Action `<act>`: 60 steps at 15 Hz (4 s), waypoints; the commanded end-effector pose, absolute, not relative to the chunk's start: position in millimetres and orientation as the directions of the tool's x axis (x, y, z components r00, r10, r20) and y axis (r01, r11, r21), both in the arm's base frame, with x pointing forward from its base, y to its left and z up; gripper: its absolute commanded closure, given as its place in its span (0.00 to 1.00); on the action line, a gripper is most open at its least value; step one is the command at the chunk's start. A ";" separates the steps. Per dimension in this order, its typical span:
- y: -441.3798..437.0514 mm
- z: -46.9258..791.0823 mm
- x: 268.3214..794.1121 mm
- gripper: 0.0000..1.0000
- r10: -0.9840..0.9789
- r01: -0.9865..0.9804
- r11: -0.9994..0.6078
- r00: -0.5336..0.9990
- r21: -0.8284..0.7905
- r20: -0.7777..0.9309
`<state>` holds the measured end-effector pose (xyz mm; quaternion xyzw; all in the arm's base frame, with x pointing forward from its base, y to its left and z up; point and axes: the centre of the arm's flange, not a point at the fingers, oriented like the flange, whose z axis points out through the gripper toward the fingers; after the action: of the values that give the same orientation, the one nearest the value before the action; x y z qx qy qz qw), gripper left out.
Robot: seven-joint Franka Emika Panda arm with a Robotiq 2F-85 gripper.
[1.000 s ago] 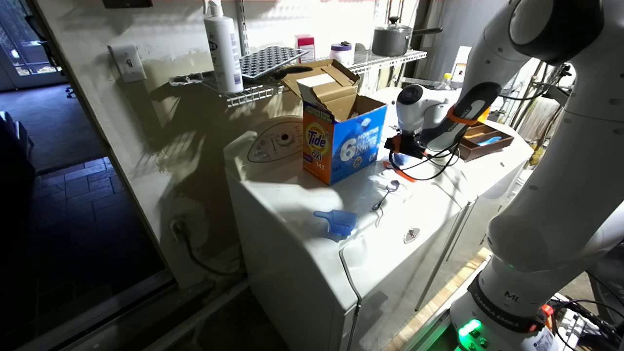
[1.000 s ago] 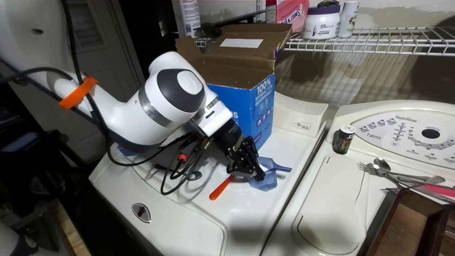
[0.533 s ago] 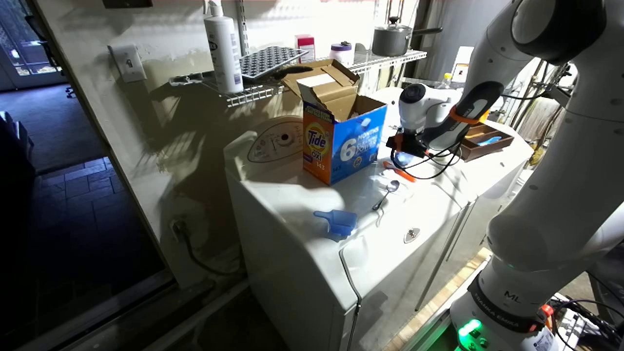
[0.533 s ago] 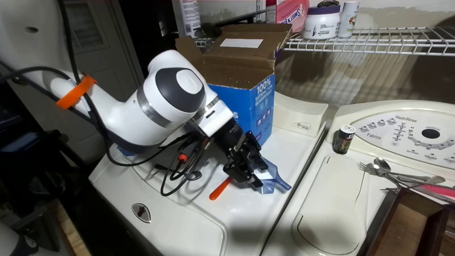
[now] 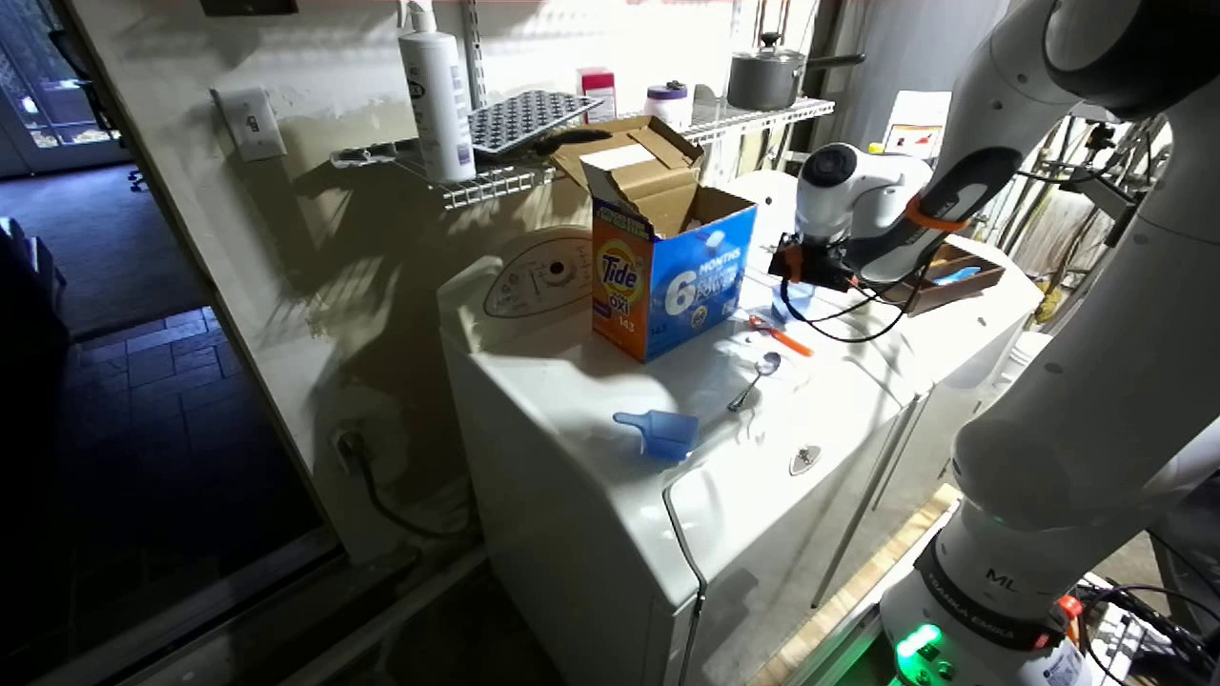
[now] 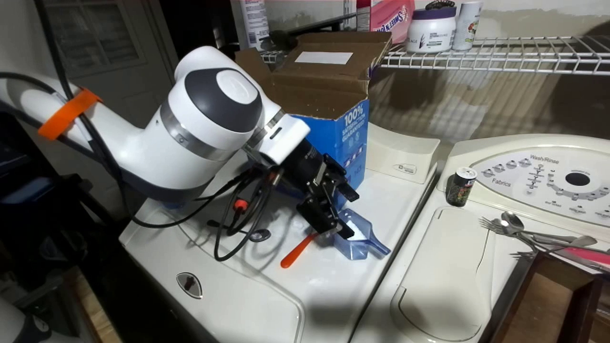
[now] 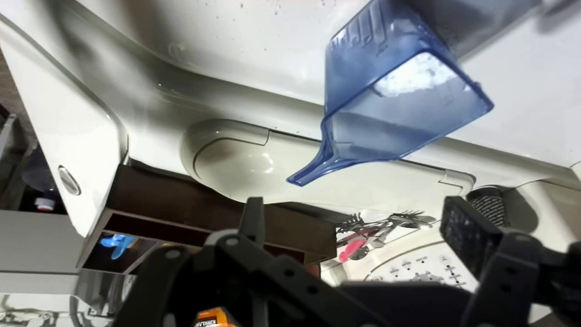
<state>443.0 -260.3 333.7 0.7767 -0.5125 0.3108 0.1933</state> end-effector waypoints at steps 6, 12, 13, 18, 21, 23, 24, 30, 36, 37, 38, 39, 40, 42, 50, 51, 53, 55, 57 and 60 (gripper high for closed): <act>-233.2 344.8 405.5 0.00 -0.630 -0.784 -0.621 0.491 -0.011 0.602; -220.5 325.2 404.5 0.00 -0.557 -0.642 -0.767 0.667 0.002 0.496; -220.1 319.1 403.9 0.00 -0.547 -0.626 -0.780 0.685 0.003 0.480; -216.2 301.3 412.3 0.00 -0.475 -0.558 -0.827 0.757 0.067 0.448; -216.0 300.6 419.1 0.00 -0.428 -0.515 -0.853 0.780 0.080 0.456; -216.1 299.7 422.0 0.00 -0.406 -0.495 -0.864 0.794 0.094 0.451; -216.2 298.0 423.2 0.00 -0.399 -0.486 -0.868 0.802 0.097 0.445; -215.0 281.5 431.0 0.41 -0.365 -0.445 -0.889 0.834 0.113 0.415; -221.0 275.8 438.6 0.05 -0.344 -0.428 -0.894 0.845 0.133 0.409; -221.9 273.9 439.3 0.06 -0.340 -0.423 -0.896 0.848 0.133 0.406; -222.2 272.1 439.9 0.14 -0.336 -0.417 -0.899 0.852 0.132 0.401; -222.6 270.4 439.9 0.25 -0.334 -0.414 -0.900 0.855 0.133 0.398; -222.6 268.5 439.5 0.32 -0.333 -0.411 -0.902 0.857 0.132 0.393; -223.3 266.1 439.2 0.47 -0.329 -0.405 -0.905 0.862 0.134 0.386; -230.1 263.8 439.3 0.42 -0.324 -0.400 -0.905 0.867 0.142 0.378; -230.5 263.3 440.2 0.43 -0.323 -0.400 -0.905 0.868 0.144 0.378; -231.4 262.3 441.3 0.58 -0.321 -0.398 -0.906 0.869 0.147 0.376; -231.8 260.3 442.5 0.71 -0.320 -0.396 -0.906 0.871 0.147 0.373; -231.3 259.0 444.9 0.85 -0.319 -0.394 -0.908 0.872 0.145 0.371; -229.9 257.4 447.6 1.00 -0.317 -0.390 -0.910 0.874 0.141 0.368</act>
<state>437.3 -220.6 258.7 0.9595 -0.1858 0.1816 0.1087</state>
